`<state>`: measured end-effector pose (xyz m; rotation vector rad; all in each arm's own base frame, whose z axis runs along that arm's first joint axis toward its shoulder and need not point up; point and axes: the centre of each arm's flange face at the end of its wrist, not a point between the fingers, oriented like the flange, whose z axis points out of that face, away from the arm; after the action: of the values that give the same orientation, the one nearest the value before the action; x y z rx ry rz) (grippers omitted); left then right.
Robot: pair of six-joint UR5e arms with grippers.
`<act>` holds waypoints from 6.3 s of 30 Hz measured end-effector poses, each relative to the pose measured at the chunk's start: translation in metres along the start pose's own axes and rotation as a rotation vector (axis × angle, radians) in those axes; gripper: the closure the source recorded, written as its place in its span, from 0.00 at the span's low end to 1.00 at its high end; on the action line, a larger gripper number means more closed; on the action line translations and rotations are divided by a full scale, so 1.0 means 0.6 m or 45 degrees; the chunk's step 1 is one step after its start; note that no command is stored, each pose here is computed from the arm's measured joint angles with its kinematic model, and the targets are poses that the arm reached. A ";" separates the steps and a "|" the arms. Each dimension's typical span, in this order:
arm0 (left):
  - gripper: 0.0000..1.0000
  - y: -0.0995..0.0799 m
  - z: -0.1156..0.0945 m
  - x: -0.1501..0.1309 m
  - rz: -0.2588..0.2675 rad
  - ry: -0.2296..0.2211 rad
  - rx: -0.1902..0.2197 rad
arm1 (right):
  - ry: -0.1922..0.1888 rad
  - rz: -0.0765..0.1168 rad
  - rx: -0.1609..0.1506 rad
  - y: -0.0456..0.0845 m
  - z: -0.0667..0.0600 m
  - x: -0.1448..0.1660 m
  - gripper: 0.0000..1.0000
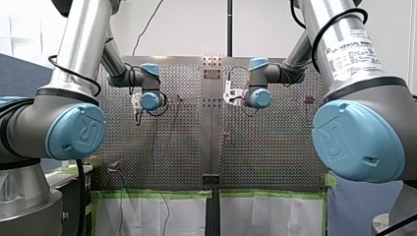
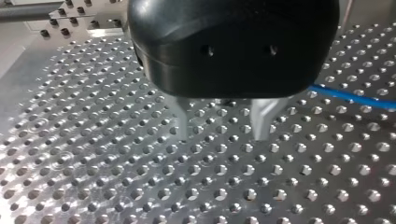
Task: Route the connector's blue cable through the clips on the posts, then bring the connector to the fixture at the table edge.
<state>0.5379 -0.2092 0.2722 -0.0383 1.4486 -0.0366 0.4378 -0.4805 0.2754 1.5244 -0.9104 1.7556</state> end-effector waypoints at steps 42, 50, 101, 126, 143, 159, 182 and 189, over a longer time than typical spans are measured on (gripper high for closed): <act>0.01 -0.027 -0.116 0.025 -0.187 0.136 0.385 | -0.021 0.000 0.001 -0.002 -0.003 -0.005 1.00; 0.01 -0.033 -0.129 0.011 -0.196 0.124 0.450 | -0.019 0.000 0.002 -0.002 -0.002 -0.004 1.00; 0.01 -0.044 -0.176 -0.021 -0.210 0.107 0.396 | -0.032 0.005 0.016 -0.006 -0.004 -0.008 1.00; 0.01 -0.119 -0.185 -0.053 -0.175 0.045 0.381 | -0.036 0.005 0.011 -0.002 -0.003 -0.010 1.00; 0.01 -0.225 -0.192 -0.058 -0.192 0.062 0.379 | -0.041 0.006 0.011 -0.001 -0.004 -0.011 1.00; 0.01 -0.293 -0.192 -0.022 -0.098 0.133 0.303 | -0.046 0.006 0.016 -0.005 -0.005 -0.012 1.00; 0.01 -0.263 -0.146 -0.046 -0.116 0.049 0.016 | -0.043 0.003 0.013 -0.002 -0.004 -0.011 1.00; 0.01 -0.279 -0.125 -0.028 -0.107 0.074 -0.010 | -0.046 0.003 0.021 -0.007 -0.005 -0.012 1.00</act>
<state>0.4613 -0.3759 0.2880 -0.1053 1.5051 -0.1021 0.4406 -0.4758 0.2683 1.5710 -0.9180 1.7461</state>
